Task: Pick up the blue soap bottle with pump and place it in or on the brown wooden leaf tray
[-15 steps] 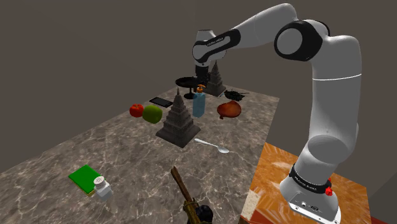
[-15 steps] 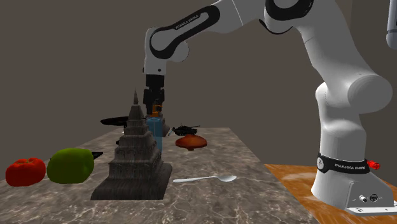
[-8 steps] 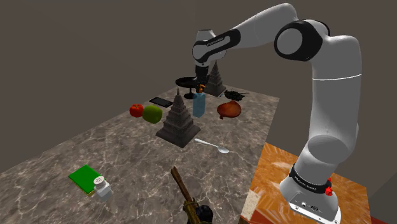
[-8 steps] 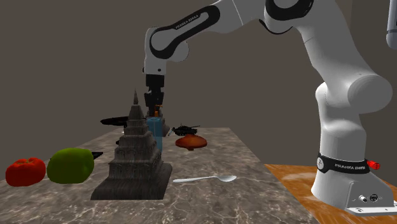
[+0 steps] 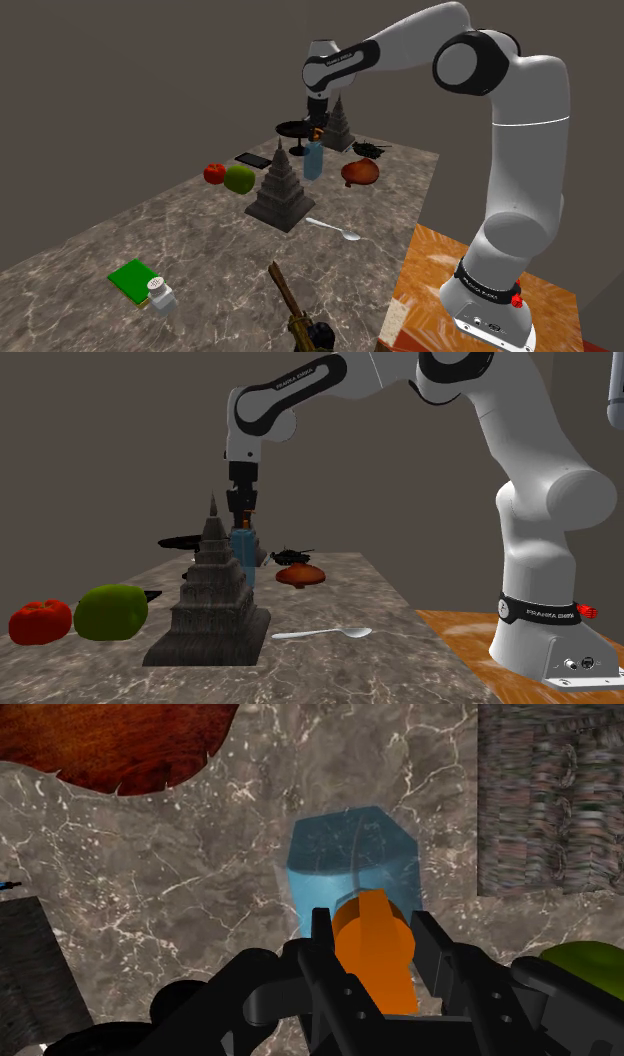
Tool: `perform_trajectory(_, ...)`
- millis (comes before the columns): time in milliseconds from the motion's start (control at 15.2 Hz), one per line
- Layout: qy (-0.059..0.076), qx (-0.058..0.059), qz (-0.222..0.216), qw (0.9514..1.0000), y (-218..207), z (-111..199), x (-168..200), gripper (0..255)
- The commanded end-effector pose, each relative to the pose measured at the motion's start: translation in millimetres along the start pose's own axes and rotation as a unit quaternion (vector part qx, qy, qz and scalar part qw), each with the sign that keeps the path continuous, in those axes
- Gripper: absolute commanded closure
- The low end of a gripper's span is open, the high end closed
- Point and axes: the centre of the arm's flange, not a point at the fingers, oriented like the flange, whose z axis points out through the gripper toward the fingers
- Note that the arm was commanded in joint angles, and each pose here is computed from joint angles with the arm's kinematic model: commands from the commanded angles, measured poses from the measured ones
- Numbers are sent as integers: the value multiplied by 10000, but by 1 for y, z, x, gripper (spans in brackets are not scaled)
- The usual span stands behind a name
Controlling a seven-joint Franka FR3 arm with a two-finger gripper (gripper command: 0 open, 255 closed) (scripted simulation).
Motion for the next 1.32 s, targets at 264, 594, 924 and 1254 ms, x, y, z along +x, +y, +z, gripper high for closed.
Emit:
perform_trajectory(264, 1, 0, 1, 10000, 0, -33, 1, 255)
perform_trajectory(594, 1, 0, 1, 10000, 1, -59, 3, 255)
perform_trajectory(924, 1, 0, 1, 10000, 2, -81, 4, 255)
perform_trajectory(1254, 1, 0, 1, 10000, 57, -104, -24, 255)
